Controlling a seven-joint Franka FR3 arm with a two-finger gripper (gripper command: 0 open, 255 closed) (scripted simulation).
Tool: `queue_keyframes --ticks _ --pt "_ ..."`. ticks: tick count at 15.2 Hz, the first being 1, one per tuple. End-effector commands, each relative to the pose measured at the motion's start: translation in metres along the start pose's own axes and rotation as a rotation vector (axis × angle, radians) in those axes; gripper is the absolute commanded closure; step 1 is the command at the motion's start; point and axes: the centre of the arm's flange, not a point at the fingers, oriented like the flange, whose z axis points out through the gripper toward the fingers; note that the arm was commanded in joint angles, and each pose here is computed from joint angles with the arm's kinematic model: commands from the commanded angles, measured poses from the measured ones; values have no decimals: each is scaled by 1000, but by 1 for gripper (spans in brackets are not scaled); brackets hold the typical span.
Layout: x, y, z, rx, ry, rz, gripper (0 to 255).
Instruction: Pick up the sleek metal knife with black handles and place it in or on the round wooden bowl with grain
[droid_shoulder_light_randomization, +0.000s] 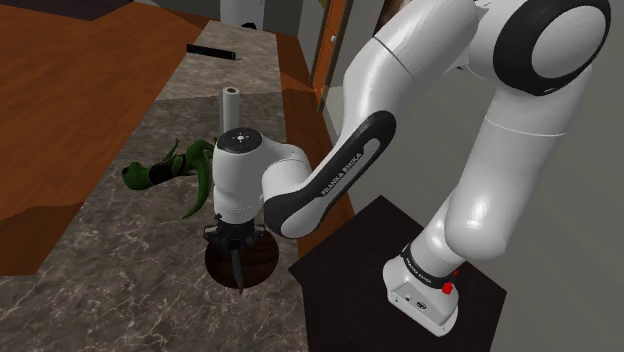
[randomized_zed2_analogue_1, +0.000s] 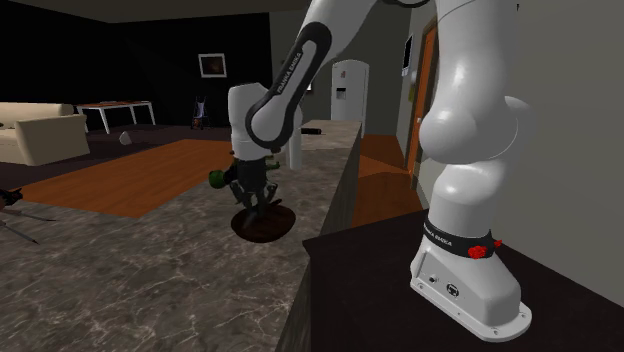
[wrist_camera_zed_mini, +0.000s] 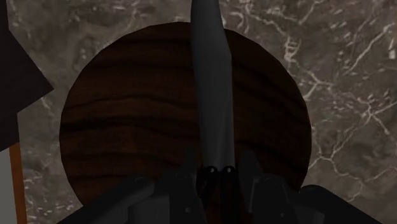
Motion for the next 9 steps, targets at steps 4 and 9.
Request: queue_keyframes --ticks 4,9 --pt "0 0 18 0 0 -1 255" --pt "0 0 18 0 0 0 255"
